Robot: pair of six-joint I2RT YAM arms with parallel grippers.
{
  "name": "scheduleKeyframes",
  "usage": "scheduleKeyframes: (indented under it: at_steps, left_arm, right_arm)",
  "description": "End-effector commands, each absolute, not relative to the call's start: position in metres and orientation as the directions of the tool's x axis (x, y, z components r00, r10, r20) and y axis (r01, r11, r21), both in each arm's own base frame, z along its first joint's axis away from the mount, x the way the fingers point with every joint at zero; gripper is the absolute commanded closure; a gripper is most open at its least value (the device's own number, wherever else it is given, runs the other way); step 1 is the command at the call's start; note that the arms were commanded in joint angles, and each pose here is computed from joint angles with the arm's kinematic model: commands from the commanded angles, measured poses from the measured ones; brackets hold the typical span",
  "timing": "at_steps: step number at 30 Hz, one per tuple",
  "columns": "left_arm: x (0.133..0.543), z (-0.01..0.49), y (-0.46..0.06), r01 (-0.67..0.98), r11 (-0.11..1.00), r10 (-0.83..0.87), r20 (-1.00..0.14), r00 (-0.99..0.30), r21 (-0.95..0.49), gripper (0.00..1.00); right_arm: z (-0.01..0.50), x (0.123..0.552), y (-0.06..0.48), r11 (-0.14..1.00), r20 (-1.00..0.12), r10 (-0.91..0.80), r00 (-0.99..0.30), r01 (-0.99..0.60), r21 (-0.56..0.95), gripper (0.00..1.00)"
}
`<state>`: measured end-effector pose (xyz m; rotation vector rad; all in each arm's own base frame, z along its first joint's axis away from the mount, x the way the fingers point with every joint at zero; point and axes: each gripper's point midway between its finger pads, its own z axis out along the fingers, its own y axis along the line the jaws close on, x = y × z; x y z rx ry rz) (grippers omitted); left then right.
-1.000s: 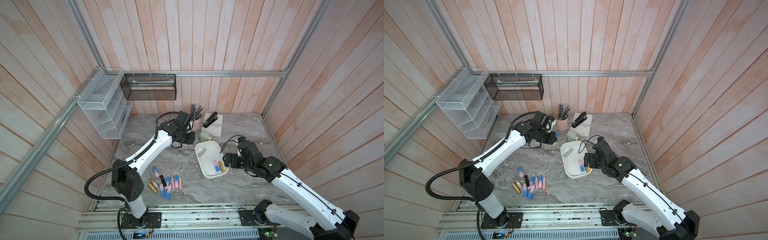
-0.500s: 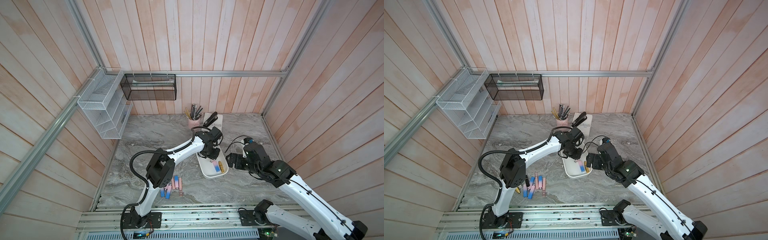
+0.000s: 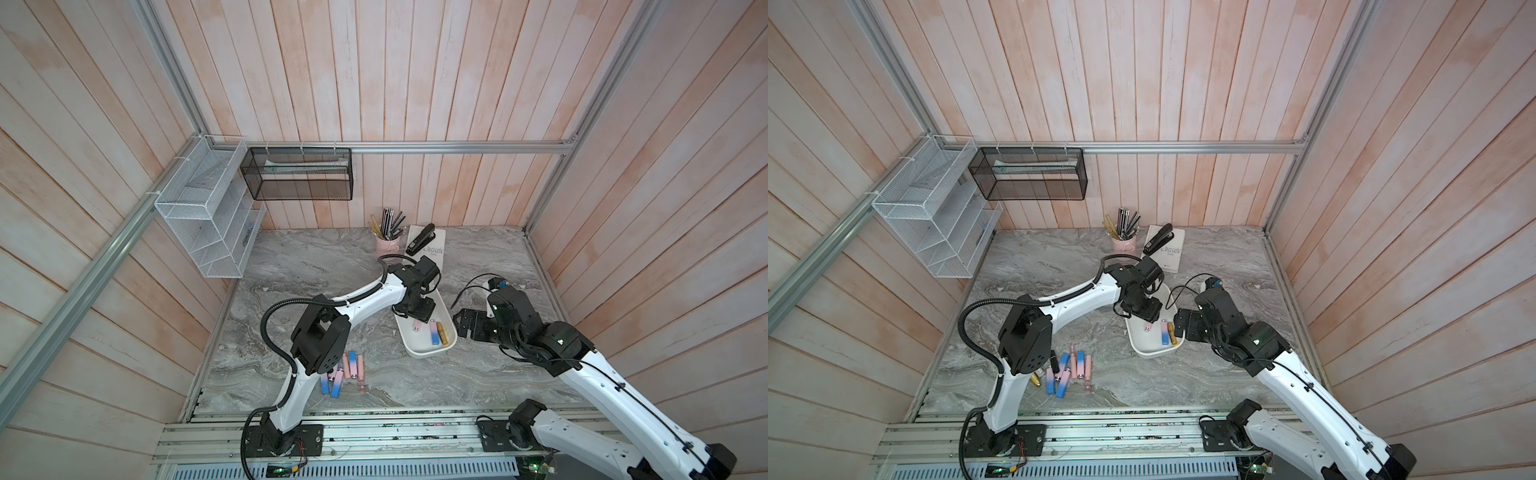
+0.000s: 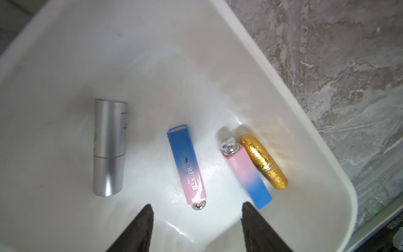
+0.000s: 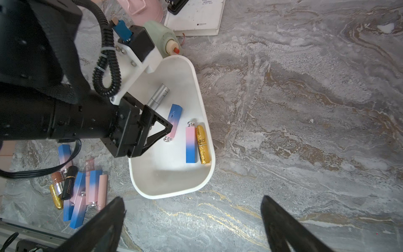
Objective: Put the lipstick into the storage box
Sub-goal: Place the lipstick in the storage box, then pick up the lipstick at the center of the board.
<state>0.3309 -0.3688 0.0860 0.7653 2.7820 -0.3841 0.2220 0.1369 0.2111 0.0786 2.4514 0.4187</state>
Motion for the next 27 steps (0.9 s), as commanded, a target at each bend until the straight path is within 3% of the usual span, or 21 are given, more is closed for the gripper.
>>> scheduleKeyframes:
  at_steps: [1,7,13,16,19,27]
  left_arm:
    - [0.364,0.142,-0.321,0.386,0.897,0.283,-0.391,-0.876,-0.216,0.33]
    - [0.385,0.221,-0.195,0.133,0.93,-0.079,-0.54,-0.838,-0.343,0.26]
    - [0.361,0.257,-0.105,-0.01,0.942,-0.229,-0.622,-0.749,-0.335,0.15]
    - [0.345,0.257,-0.085,-0.058,0.939,-0.272,-0.629,-0.729,-0.339,0.12]
    - [0.331,0.254,-0.074,-0.095,0.935,-0.304,-0.63,-0.714,-0.342,0.11]
    - [0.308,0.249,-0.059,-0.141,0.929,-0.34,-0.637,-0.692,-0.342,0.09]
  right_arm:
    - [0.213,0.224,0.15,0.937,-0.587,0.137,-0.798,-0.089,0.339,0.03]
    - [0.207,0.224,0.192,0.915,-0.58,0.083,-0.811,-0.168,0.367,0.19]
    - [0.181,0.211,0.262,0.898,-0.537,-0.077,-0.84,-0.292,0.329,0.23]
    - [0.163,0.202,0.296,0.884,-0.507,-0.161,-0.847,-0.352,0.308,0.24]
    - [0.149,0.194,0.325,0.871,-0.478,-0.228,-0.848,-0.397,0.289,0.33]
    - [0.11,0.165,0.379,0.834,-0.378,-0.357,-0.854,-0.474,0.283,0.39]
